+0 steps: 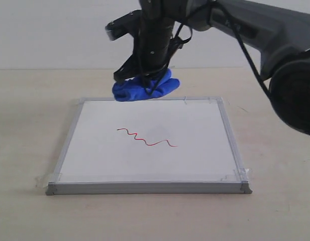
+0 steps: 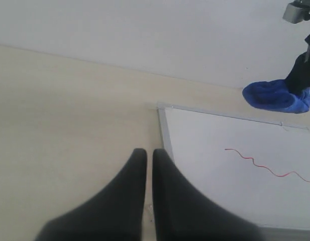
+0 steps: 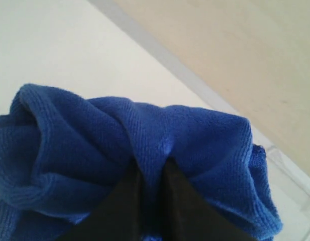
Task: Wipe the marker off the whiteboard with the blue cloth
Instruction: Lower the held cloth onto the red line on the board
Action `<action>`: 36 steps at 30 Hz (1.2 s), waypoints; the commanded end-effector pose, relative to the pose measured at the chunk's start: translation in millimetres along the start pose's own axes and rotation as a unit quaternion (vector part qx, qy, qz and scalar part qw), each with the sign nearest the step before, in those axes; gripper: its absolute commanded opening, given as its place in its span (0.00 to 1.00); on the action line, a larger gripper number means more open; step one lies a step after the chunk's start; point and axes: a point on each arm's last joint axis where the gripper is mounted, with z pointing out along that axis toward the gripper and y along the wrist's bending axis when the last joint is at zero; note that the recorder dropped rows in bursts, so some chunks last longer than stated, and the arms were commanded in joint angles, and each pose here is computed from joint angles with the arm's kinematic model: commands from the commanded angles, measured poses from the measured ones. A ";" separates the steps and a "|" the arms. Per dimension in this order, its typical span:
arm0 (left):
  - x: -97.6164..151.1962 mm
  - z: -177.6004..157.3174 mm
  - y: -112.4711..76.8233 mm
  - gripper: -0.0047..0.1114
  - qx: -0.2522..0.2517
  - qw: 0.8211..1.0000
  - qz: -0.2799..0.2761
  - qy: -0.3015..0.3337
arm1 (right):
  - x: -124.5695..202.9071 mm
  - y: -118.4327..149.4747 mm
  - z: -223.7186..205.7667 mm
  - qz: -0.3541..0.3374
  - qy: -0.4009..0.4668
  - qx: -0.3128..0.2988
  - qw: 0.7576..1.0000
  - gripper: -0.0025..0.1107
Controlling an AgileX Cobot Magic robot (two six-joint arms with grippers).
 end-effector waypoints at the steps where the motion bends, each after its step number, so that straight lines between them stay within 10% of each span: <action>1: 1.2 0.1 0.5 0.08 -0.002 1.000 0.001 0.001 | -3.5 43.4 1.4 -0.029 0.002 -0.021 0.999 0.02; 17: 1.2 0.1 0.5 0.08 -0.002 1.000 0.001 0.001 | 23.9 89.4 92.7 -0.031 0.093 -0.062 0.993 0.02; 25: 1.2 0.1 0.5 0.08 -0.002 1.000 0.001 0.001 | 32.3 21.0 114.7 0.106 0.099 0.013 0.989 0.02; 30: 1.2 0.1 0.5 0.08 -0.002 1.000 0.001 0.001 | 29.4 11.3 116.6 0.166 0.076 -0.061 0.981 0.02; 36: 1.2 0.1 0.5 0.08 -0.002 1.000 0.001 0.001 | 19.1 64.1 110.8 0.102 0.050 -0.169 0.979 0.02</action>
